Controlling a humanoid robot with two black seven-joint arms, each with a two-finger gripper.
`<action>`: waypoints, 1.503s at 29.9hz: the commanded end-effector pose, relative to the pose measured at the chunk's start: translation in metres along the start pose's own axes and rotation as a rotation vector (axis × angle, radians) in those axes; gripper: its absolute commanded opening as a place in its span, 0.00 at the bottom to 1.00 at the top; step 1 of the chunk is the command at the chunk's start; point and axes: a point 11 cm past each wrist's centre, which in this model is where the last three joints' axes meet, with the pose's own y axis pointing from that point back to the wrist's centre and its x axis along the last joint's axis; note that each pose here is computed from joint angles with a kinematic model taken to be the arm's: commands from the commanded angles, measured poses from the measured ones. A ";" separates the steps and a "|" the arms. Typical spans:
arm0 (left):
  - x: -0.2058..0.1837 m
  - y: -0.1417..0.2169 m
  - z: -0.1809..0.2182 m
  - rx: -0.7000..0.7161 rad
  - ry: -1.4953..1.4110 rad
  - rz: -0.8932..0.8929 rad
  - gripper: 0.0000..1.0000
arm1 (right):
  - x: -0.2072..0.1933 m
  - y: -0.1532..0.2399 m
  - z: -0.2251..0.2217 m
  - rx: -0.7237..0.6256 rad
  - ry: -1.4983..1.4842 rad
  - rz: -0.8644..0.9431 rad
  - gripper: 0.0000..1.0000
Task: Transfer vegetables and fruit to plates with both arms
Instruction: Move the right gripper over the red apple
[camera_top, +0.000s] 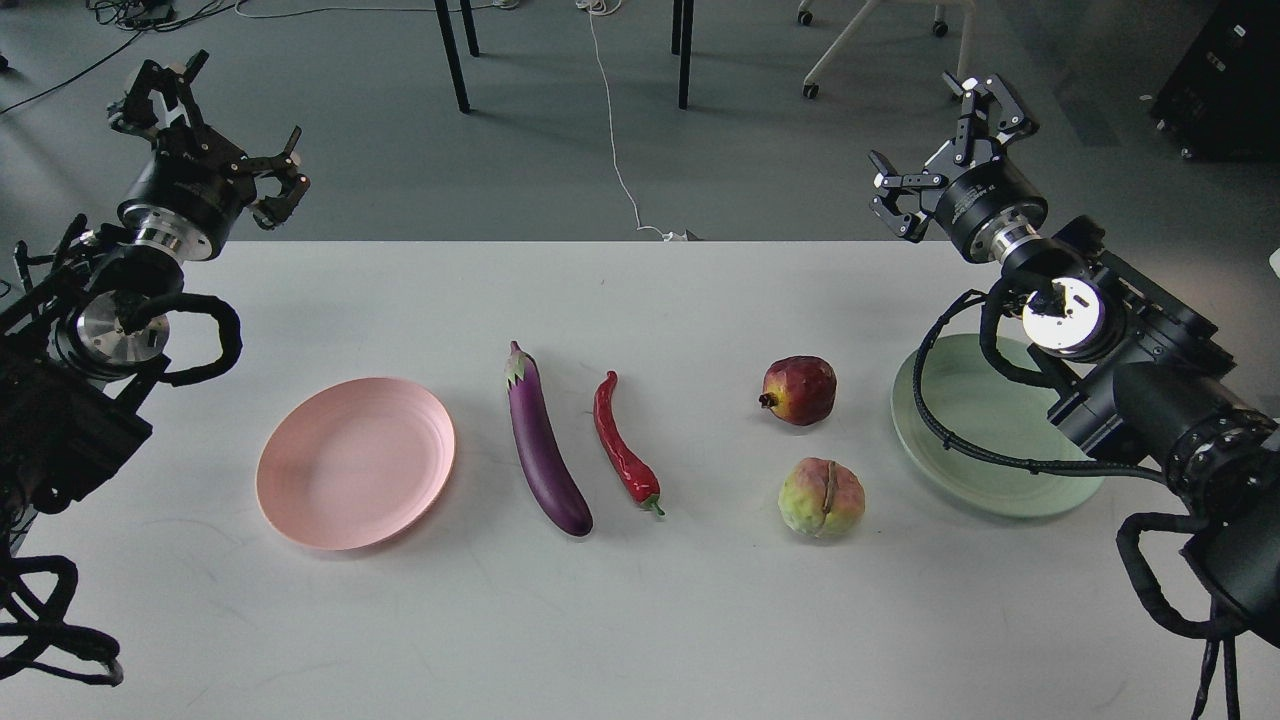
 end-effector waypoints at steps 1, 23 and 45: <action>0.001 0.000 0.001 -0.002 -0.003 0.001 0.99 | 0.001 0.001 0.001 -0.001 0.001 0.005 0.99; 0.006 0.004 0.004 -0.007 -0.009 0.011 0.99 | -0.154 -0.060 -0.028 -0.339 0.989 -0.400 0.98; 0.017 0.010 0.015 -0.017 -0.031 0.033 0.99 | -0.080 -0.007 0.066 -1.050 2.134 -0.825 0.95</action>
